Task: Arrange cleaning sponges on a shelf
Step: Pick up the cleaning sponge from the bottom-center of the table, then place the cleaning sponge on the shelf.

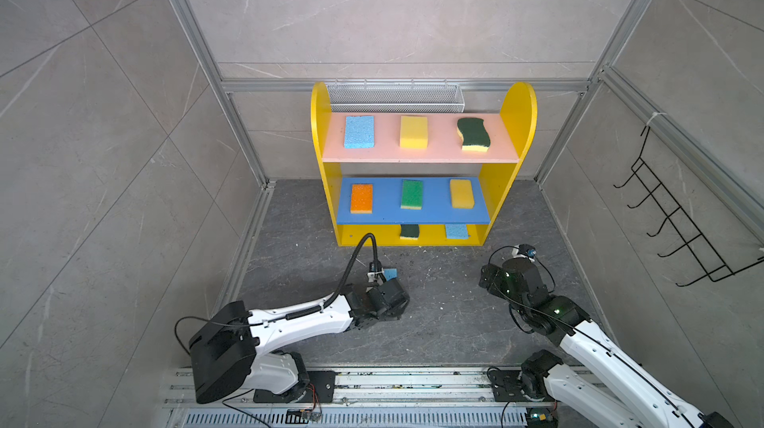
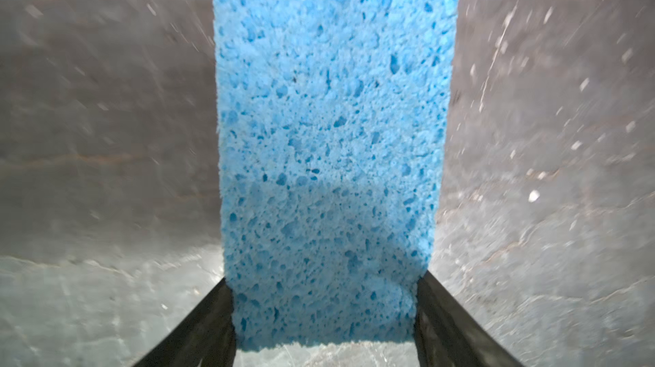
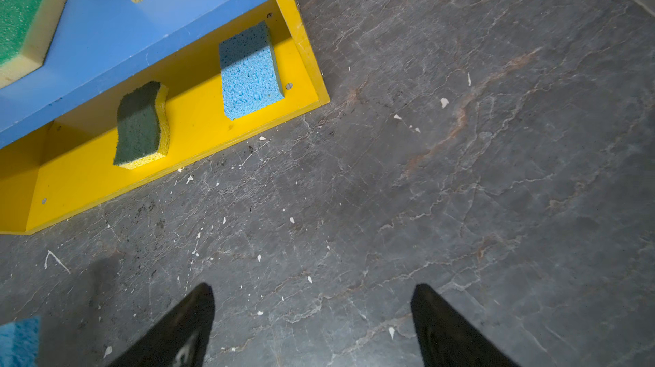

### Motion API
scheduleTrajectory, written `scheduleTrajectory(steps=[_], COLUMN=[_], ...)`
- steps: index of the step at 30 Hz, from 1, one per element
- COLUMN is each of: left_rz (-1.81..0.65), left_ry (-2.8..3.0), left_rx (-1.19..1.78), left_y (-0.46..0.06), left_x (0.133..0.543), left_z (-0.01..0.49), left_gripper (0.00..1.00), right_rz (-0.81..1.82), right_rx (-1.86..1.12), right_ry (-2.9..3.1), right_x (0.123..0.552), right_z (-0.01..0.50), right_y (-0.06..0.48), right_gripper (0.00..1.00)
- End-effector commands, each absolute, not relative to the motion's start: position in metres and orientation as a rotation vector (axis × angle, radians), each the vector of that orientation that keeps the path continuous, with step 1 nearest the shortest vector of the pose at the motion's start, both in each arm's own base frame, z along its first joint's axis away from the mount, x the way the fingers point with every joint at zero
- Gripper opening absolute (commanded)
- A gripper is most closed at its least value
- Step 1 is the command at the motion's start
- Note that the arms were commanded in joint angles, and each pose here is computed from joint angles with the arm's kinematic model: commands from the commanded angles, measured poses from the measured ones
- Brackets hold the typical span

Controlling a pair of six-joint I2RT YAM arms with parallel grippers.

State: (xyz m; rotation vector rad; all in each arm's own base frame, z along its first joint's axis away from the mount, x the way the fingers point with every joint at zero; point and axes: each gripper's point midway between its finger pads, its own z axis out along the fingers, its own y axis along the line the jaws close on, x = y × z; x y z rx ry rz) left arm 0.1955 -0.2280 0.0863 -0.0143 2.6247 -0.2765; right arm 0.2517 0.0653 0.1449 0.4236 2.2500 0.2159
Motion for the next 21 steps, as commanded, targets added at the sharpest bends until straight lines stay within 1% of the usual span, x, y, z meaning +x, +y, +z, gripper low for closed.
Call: scheduleTrajectory(steps=[1,4,9,16,21], left_rz=[-0.224,-0.198,-0.103,-0.071,-0.073], left_ry=[2.551,2.516,2.44,2.36,2.318], left_rx=[0.006,-0.026,0.009,-0.012,0.012], left_y=[-0.205,-0.193,-0.183,-0.166,-0.165], left_x=[0.219,0.241,0.272,0.311,0.34], left_z=[0.089,0.09,0.098,0.097,0.095], left_gripper=[0.73,0.73,0.73,0.73,0.73], right_rz=[0.222,0.213,0.188,0.186,0.176], right_rx=[0.406,0.402,0.391,0.39,0.391], right_ry=[2.237,2.242,2.243,2.243,2.248], right_x=[0.256,0.257,0.26,0.264,0.268], right_z=[0.148,0.147,0.149,0.148,0.145], right_y=[0.067,0.067,0.066,0.068,0.068], right_gripper=[0.89,0.89,0.89,0.89,0.89])
